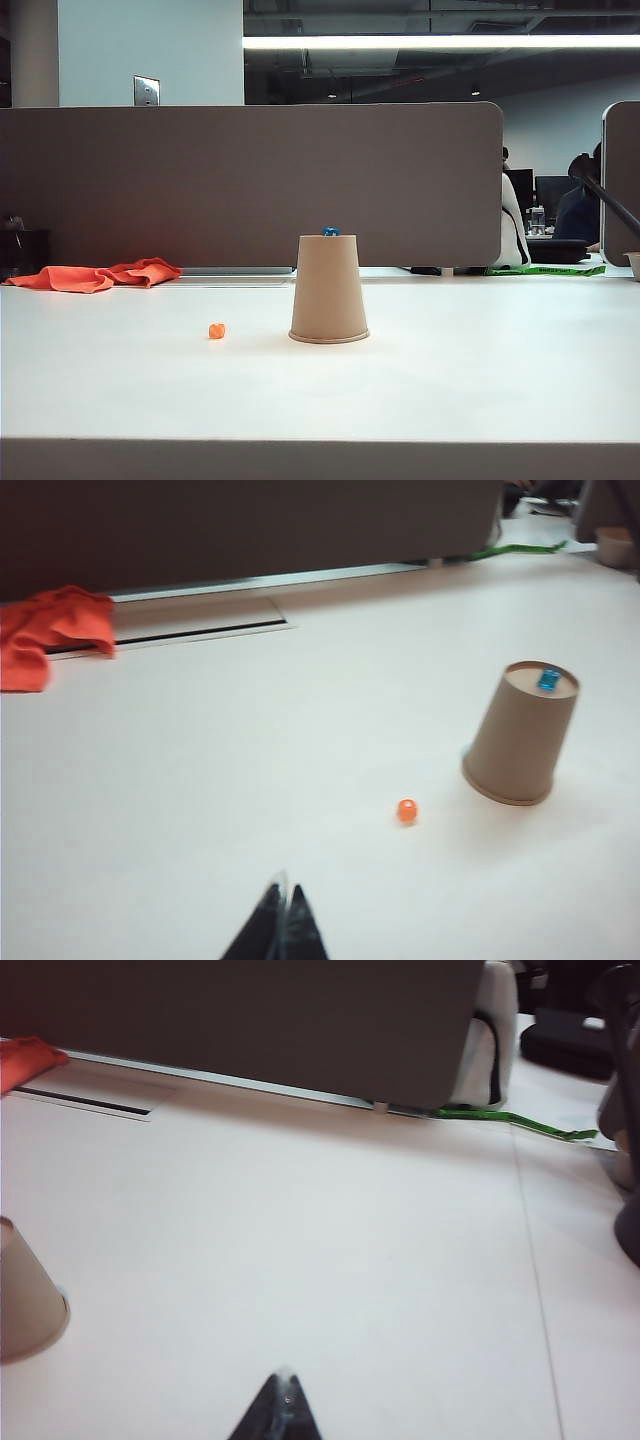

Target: Throw the dice onto the paper cup, compare its value with the values of the other dice on the table, place the die with the higher value on the paper cup, and take no action if both dice have the same value.

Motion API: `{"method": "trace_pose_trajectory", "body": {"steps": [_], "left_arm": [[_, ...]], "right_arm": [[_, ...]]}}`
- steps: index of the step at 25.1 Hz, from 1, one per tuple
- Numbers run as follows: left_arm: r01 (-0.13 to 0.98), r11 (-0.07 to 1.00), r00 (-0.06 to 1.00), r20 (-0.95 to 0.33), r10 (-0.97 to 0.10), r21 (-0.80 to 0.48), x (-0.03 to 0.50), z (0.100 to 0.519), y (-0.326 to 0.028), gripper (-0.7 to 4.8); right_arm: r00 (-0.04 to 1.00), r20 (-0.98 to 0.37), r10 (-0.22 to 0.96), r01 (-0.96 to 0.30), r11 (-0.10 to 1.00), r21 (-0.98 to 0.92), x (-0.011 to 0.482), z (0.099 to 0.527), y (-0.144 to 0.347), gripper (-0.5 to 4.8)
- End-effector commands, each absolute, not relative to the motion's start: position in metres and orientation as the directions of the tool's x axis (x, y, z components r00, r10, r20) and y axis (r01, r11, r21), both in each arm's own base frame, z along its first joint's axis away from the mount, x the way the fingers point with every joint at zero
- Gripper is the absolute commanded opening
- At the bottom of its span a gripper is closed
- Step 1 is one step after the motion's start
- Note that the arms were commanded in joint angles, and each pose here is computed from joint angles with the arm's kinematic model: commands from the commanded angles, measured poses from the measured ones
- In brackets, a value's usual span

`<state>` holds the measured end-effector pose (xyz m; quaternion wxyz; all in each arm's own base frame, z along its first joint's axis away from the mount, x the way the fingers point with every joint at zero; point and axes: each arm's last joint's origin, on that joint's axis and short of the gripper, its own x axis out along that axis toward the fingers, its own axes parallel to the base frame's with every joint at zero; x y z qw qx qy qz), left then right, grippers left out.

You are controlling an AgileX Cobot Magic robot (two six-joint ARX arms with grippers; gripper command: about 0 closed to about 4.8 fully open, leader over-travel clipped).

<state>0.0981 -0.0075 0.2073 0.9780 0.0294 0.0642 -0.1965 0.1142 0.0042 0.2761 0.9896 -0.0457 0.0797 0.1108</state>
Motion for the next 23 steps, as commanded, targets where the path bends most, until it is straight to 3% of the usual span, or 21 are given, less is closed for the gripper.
{"method": "trace_pose_trajectory", "body": {"steps": [1, 9, 17, 23], "left_arm": [[0.451, 0.891, 0.885, -0.154, -0.439, 0.052, 0.105, 0.22, -0.009, -0.06], [0.613, 0.777, 0.778, -0.279, -0.563, 0.143, 0.134, 0.229, -0.03, -0.06], [0.661, 0.724, 0.734, -0.374, -0.567, 0.2, 0.15, 0.215, -0.064, -0.06], [0.653, 0.733, 0.739, -0.374, -0.561, 0.189, 0.161, 0.21, -0.07, -0.05]], "right_arm": [[0.948, -0.191, 0.254, -0.278, 0.954, -0.11, 0.125, 0.291, 0.009, -0.01], [0.922, -0.292, 0.256, -0.309, 0.939, -0.153, 0.161, 0.303, 0.04, -0.01], [0.866, -0.287, 0.408, -0.465, 0.869, -0.168, 0.186, 0.292, 0.094, -0.01], [0.837, -0.332, 0.435, -0.505, 0.847, -0.164, 0.204, 0.284, 0.118, -0.01]]}}
